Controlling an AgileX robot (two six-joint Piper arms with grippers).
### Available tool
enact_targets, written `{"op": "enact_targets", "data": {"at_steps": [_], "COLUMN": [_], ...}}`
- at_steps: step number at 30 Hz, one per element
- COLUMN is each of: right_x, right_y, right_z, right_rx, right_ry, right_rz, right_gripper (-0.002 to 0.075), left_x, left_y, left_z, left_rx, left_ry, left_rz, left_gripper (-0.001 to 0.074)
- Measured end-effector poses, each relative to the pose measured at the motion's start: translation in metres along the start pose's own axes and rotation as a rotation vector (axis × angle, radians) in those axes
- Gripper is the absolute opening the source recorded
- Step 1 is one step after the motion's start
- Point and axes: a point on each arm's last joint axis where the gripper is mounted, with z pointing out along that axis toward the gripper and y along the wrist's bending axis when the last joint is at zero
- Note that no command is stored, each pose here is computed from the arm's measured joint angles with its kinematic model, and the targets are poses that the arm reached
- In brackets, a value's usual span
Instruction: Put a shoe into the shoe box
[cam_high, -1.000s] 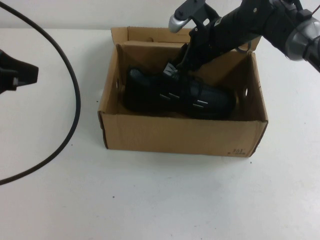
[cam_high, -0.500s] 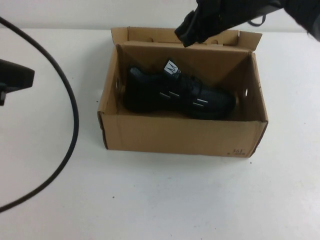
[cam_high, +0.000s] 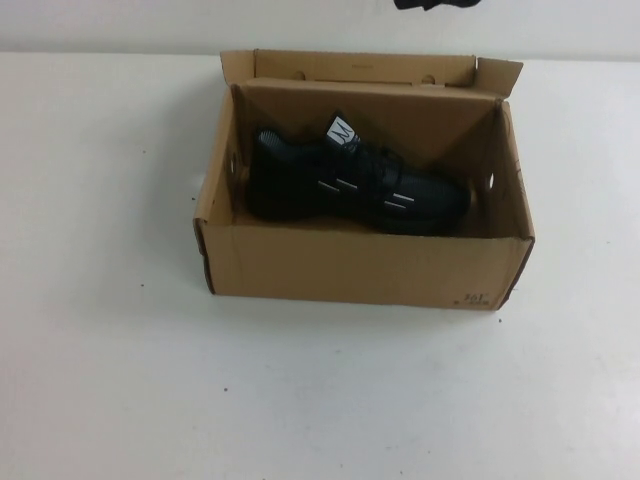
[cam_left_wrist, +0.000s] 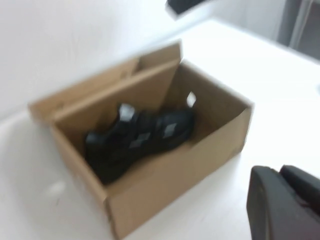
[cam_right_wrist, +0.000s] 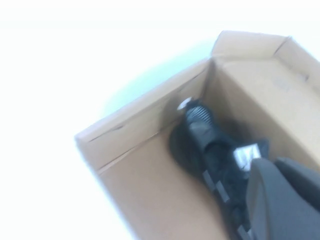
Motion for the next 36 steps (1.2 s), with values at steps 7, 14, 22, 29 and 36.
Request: {"op": "enact_targets", "data": {"at_steps": [7, 14, 22, 29, 36], "right_x": [-0.004, 0.004, 0.080, 0.178, 0.247], "right_y": [0.021, 0.056, 0.095, 0.115, 0.124], "right_z": [-0.045, -0.118, -0.174, -0.163, -0.148], "right_rx": [0.010, 0.113, 0.296, 0.350, 0.410], "right_ry": [-0.035, -0.251, -0.517, -0.502, -0.527], "right_rz": [0.042, -0.001, -0.002, 0.030, 0.051], "right_gripper": [-0.0015, -0.0015, -0.0015, -0.0015, -0.0015], "left_x": [0.026, 0.065, 0.093, 0.091, 0.091], "left_y": [-0.032, -0.033, -0.021, -0.018, -0.018], "left_z": [-0.024, -0.024, -0.006, -0.007, -0.007], "left_rx": [-0.085, -0.267, -0.340, -0.370, -0.347], "left_ry": [-0.169, -0.326, -0.295, -0.323, -0.329], "left_rz": [0.001, -0.054, -0.100, -0.100, -0.098], "left_gripper": [0.0002, 0.0002, 0.0002, 0.0002, 0.0002]}}
